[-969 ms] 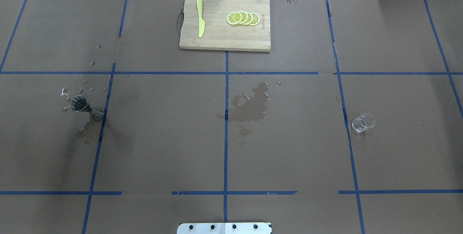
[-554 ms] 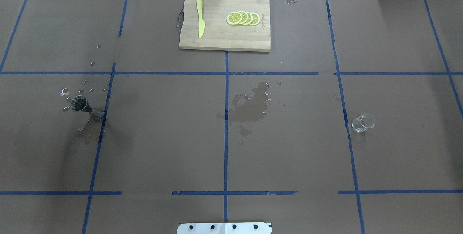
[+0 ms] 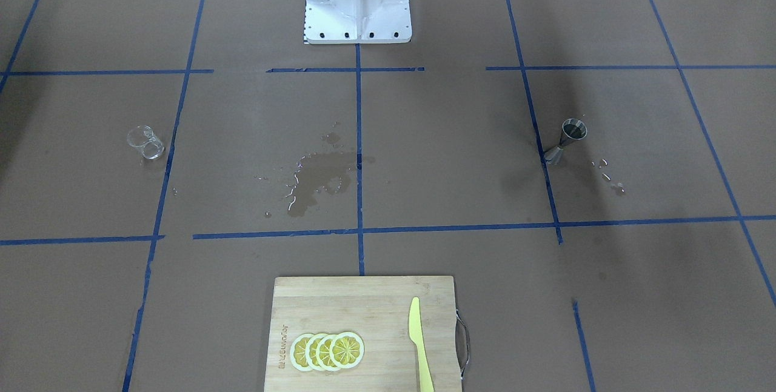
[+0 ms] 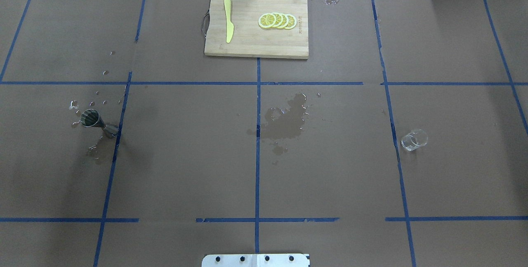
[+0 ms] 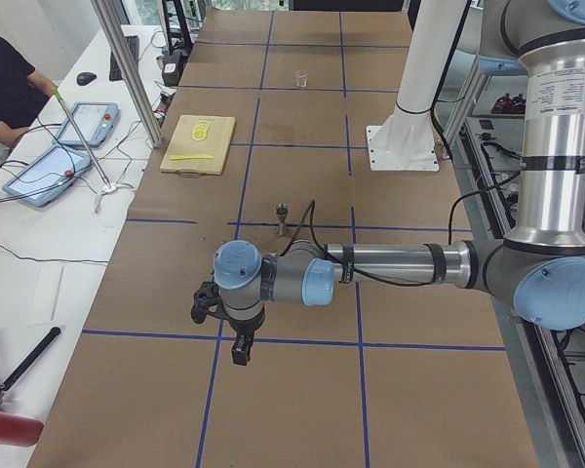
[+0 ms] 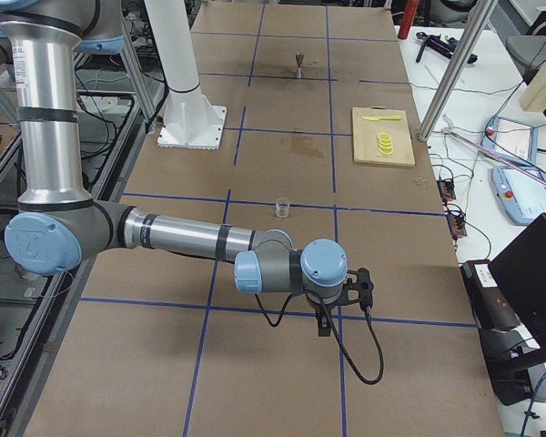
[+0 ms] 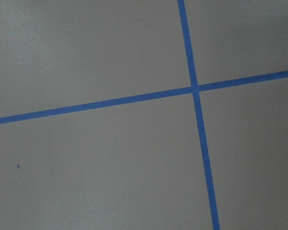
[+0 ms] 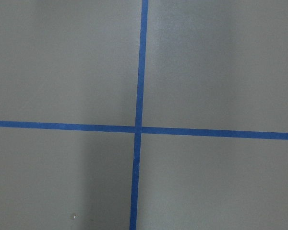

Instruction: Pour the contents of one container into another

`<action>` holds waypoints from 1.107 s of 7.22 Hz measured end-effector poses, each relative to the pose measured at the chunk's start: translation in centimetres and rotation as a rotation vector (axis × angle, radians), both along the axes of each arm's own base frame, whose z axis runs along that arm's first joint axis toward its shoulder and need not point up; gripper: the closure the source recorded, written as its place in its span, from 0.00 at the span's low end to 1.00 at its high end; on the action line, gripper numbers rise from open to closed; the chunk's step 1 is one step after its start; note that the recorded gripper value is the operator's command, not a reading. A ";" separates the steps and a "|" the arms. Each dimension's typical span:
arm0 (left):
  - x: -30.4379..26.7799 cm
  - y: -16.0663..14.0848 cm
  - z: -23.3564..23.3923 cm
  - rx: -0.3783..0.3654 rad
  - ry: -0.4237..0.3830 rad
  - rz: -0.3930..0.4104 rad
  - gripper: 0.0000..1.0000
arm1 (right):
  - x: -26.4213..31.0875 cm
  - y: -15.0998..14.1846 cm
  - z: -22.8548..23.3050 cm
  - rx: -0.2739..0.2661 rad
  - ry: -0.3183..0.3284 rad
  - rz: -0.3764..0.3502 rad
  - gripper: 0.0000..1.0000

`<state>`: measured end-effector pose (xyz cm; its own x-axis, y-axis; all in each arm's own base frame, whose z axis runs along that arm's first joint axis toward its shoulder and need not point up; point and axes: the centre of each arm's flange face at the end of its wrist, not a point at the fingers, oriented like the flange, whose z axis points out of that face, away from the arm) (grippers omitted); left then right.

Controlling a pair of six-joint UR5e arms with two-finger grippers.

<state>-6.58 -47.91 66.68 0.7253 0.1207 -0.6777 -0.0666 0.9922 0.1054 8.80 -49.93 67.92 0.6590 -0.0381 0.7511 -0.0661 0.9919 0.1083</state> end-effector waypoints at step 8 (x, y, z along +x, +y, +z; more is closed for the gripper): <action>0.6 0.5 -0.4 -0.052 0.089 -0.049 0.00 | -0.1 0.0 0.1 0.009 0.002 -0.005 0.00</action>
<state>-5.99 -47.41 66.27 0.6660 0.0491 -0.7443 -0.0100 0.9983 0.0569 8.70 -49.94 67.98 0.6603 -0.0479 0.7495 -0.0611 0.9912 0.1172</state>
